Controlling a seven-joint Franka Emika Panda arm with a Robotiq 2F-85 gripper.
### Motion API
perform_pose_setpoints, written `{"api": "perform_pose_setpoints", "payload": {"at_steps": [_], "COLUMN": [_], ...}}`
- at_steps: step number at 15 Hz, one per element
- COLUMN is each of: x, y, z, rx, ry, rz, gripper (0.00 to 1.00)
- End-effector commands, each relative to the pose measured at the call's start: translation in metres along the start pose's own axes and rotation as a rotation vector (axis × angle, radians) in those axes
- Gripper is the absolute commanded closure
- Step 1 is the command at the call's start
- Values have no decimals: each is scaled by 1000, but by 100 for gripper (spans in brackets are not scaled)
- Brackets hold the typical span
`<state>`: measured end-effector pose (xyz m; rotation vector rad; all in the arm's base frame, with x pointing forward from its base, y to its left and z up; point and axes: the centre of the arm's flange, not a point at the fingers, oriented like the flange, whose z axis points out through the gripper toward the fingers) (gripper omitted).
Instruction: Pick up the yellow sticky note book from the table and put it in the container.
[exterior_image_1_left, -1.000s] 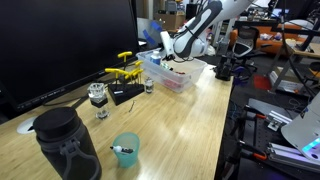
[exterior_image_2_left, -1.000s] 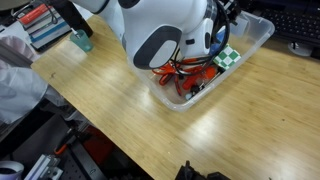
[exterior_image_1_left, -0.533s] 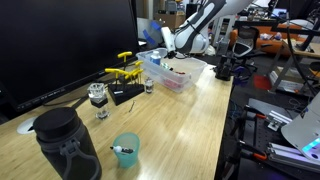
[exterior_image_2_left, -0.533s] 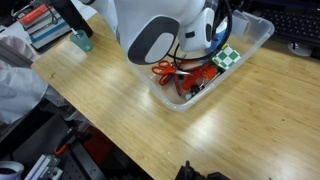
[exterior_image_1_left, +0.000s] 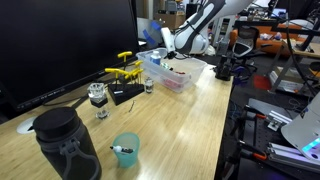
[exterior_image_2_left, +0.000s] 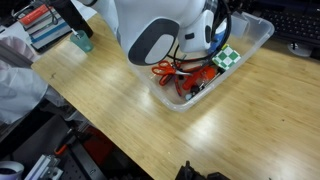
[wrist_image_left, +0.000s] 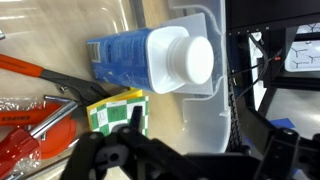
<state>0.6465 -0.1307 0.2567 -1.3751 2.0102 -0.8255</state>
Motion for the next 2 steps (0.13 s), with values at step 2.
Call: {"api": "perform_pose_setpoints", "payload": {"at_steps": [2], "x": [0], "y": [0], "z": [0], "rx": [0], "ry": [0], "rz": [0], "gripper": [0]}}
